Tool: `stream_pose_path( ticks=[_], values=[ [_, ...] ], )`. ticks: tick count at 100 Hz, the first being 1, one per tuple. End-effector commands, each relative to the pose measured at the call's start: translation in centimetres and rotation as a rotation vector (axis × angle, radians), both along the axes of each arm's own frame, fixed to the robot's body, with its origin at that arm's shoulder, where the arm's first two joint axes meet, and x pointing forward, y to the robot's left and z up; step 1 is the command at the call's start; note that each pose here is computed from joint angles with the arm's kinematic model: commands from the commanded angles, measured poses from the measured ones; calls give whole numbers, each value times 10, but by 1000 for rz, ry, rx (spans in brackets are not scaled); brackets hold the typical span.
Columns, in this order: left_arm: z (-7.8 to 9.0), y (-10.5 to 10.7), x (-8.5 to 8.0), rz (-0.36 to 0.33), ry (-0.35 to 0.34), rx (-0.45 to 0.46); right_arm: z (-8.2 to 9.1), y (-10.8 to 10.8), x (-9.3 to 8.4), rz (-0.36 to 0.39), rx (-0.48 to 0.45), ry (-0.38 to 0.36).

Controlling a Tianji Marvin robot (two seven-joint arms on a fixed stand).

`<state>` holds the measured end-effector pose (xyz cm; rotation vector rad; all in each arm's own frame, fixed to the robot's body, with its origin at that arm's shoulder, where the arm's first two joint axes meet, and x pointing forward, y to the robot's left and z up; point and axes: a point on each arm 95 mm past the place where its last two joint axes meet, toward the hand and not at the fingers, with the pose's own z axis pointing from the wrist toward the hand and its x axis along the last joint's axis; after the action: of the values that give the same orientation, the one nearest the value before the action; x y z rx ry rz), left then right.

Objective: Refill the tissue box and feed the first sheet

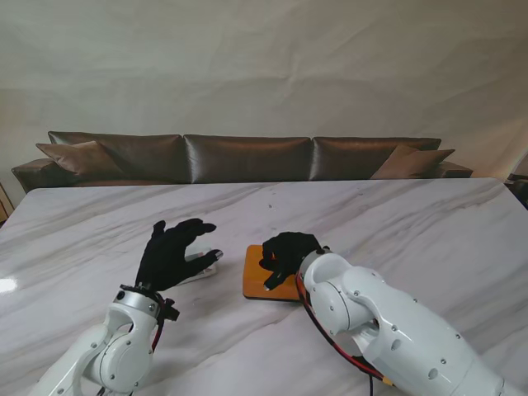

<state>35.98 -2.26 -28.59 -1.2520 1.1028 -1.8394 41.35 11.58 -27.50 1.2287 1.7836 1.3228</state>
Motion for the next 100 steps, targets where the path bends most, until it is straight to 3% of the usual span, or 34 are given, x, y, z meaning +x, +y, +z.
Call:
stream_pose_path(
  ticks=[1, 48, 100],
  values=[
    [-3, -1, -1, -7, 14, -3, -5, 1, 0, -1, -7, 19],
    [-3, -1, -1, -5, 20, -2, -23, 2, 8, -21, -8, 59],
    [-2, -1, 0, -4, 24, -4, -43, 11, 9, 22, -83, 91]
  ],
)
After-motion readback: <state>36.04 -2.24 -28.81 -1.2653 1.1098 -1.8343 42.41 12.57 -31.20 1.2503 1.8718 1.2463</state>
